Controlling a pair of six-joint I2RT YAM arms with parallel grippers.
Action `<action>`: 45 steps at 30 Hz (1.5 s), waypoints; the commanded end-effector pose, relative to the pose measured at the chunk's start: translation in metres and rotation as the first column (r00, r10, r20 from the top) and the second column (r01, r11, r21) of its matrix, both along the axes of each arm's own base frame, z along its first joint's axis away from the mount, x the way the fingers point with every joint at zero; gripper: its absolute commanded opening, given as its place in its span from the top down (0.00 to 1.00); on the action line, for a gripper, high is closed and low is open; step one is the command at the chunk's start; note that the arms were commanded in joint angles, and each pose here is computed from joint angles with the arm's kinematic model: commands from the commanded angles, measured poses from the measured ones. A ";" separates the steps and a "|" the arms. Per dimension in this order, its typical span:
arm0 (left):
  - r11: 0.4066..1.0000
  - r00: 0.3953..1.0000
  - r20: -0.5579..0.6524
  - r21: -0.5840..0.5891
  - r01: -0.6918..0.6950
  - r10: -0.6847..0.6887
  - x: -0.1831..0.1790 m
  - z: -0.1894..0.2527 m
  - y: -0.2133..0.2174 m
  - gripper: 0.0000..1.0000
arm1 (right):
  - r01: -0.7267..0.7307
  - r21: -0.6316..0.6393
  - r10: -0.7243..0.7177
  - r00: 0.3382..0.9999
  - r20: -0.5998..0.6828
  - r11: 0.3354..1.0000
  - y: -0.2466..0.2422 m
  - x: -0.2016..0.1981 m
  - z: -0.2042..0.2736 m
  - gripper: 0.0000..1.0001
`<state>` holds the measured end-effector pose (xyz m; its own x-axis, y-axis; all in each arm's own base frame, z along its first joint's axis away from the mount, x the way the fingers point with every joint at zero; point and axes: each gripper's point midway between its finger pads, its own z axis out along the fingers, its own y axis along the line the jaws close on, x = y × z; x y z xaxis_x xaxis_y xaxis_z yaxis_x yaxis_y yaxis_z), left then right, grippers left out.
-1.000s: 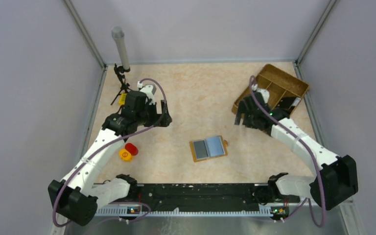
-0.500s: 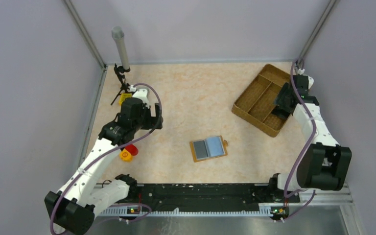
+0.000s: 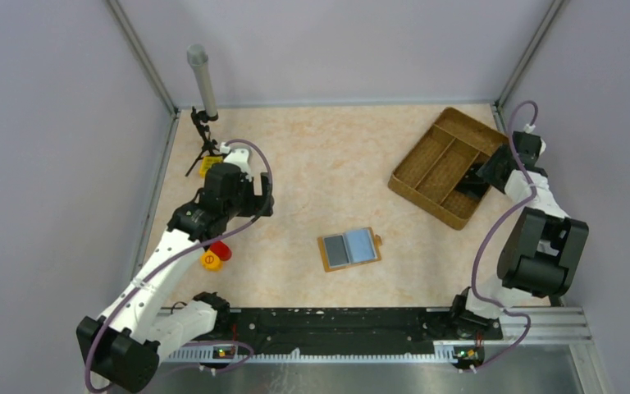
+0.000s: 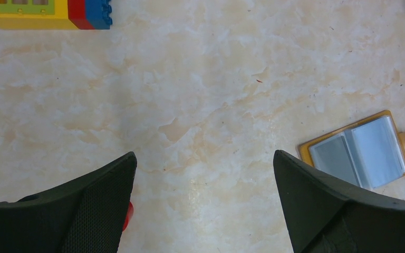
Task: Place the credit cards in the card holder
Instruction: Pick up the credit card from the storage box.
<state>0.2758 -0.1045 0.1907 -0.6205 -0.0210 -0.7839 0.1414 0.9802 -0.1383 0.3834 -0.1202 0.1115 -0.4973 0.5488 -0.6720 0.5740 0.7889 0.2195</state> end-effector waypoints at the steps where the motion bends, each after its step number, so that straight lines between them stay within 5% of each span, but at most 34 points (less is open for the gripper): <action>1: 1.000 0.999 0.032 0.001 -0.001 0.001 0.007 0.004 0.000 0.01 | -0.012 0.024 0.011 0.999 0.046 1.000 -0.008 0.016 -0.003 0.55; 11: 1.000 1.000 0.021 0.005 -0.003 0.003 0.008 0.000 0.000 0.01 | -0.037 0.065 0.035 0.998 0.043 0.997 -0.012 0.030 -0.024 0.61; 18: 1.000 1.000 0.015 0.008 -0.002 0.002 0.009 -0.002 0.000 0.01 | -0.044 0.084 0.041 0.998 0.040 0.995 -0.010 0.033 -0.032 0.76; 45: 1.000 1.000 0.013 -0.005 0.006 -0.006 0.007 -0.001 -0.003 0.01 | -0.019 -0.006 0.019 0.983 0.185 1.000 -0.015 0.027 0.042 1.00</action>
